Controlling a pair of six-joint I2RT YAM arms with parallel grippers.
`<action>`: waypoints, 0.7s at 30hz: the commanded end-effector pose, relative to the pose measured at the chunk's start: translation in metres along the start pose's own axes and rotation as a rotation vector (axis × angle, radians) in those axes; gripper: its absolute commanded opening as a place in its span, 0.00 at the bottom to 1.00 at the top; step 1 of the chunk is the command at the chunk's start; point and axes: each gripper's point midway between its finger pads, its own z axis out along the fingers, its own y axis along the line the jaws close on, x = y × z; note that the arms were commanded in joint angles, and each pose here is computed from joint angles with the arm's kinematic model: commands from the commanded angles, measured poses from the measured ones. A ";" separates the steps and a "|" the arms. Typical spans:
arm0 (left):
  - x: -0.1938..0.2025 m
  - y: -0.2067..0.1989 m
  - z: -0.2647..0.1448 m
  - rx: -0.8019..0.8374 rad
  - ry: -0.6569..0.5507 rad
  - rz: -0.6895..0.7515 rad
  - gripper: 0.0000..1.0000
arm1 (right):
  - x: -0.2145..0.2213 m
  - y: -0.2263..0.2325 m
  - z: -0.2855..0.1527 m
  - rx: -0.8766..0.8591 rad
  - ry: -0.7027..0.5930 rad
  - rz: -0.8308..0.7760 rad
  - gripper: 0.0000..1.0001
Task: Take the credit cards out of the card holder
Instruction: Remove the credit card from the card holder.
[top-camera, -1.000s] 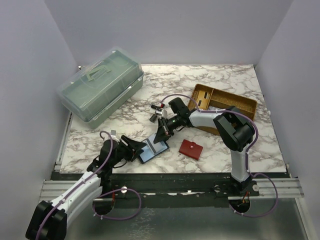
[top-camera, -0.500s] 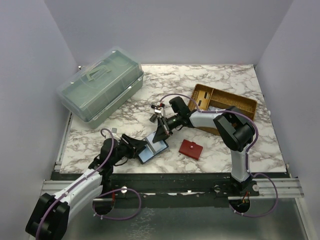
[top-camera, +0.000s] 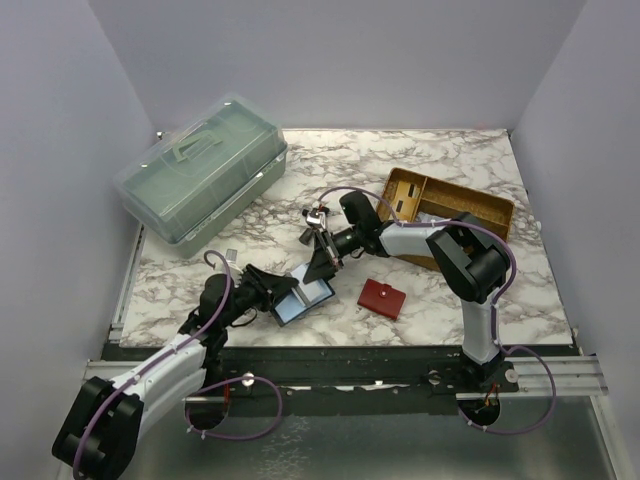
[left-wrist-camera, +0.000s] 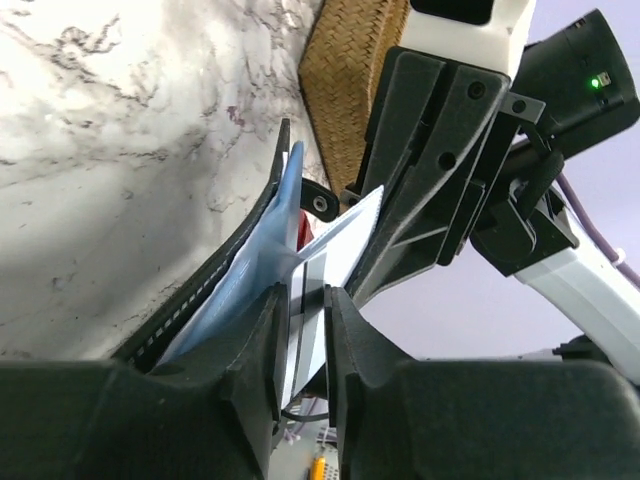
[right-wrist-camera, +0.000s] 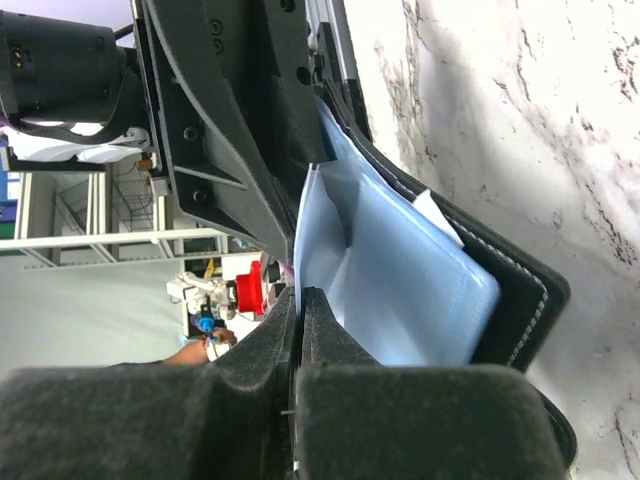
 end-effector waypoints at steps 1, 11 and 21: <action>0.001 -0.032 -0.001 0.116 0.024 0.030 0.20 | 0.003 0.022 -0.005 -0.075 0.033 -0.027 0.00; 0.001 -0.032 -0.009 0.143 0.002 0.031 0.00 | -0.003 0.012 -0.021 -0.036 -0.023 -0.010 0.00; 0.001 -0.027 -0.018 0.148 -0.010 0.058 0.00 | -0.003 0.015 -0.039 -0.064 -0.053 0.004 0.00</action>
